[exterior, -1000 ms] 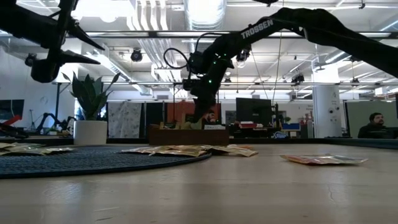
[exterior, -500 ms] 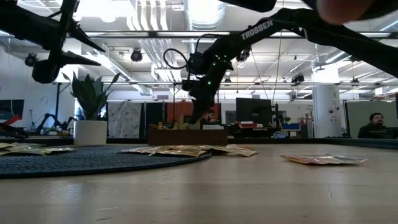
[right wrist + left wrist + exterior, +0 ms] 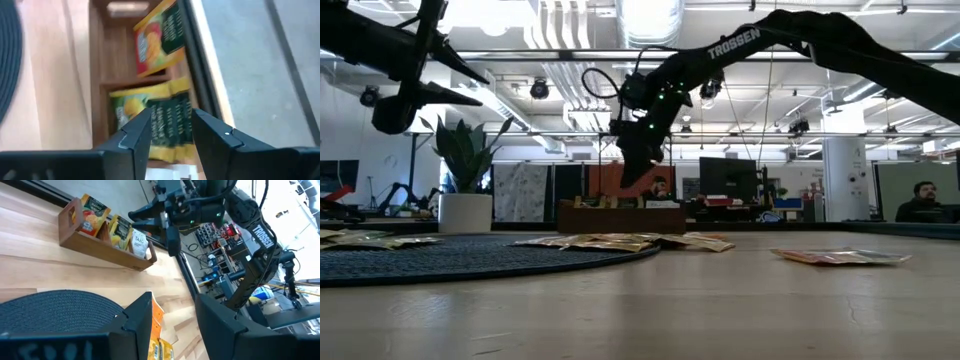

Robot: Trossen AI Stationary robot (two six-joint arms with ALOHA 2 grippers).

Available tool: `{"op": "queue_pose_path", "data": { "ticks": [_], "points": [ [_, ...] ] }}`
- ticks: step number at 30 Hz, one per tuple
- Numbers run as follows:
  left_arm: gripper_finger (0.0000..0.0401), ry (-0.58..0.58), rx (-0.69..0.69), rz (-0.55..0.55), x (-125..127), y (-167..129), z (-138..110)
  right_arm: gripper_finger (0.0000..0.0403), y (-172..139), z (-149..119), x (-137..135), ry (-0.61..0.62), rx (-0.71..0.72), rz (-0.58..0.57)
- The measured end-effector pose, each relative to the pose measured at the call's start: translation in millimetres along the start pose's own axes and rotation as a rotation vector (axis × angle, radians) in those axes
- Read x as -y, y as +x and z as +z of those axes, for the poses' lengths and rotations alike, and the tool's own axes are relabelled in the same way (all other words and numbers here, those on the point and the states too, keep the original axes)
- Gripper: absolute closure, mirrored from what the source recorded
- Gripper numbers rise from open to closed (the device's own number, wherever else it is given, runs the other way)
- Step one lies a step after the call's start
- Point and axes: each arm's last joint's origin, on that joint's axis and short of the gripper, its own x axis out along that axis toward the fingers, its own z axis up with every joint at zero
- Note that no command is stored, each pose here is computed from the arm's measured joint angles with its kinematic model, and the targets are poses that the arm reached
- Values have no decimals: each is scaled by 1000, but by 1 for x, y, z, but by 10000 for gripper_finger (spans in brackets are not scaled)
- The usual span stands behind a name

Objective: Pick & Place Tea
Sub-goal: Adjust the wooden organizer

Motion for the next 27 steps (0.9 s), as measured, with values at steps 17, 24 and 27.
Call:
{"op": "queue_pose_path", "data": {
  "ticks": [17,24,27],
  "points": [
    [256,90,22,17,-1,2,2,296,-25,17,-67,55,-56,299],
    [256,116,-77,-26,-1,3,3,319,-49,34,-137,-35,26,489],
    [256,133,-85,-28,-2,4,4,336,-79,51,-147,-42,176,456]
  ]
}}
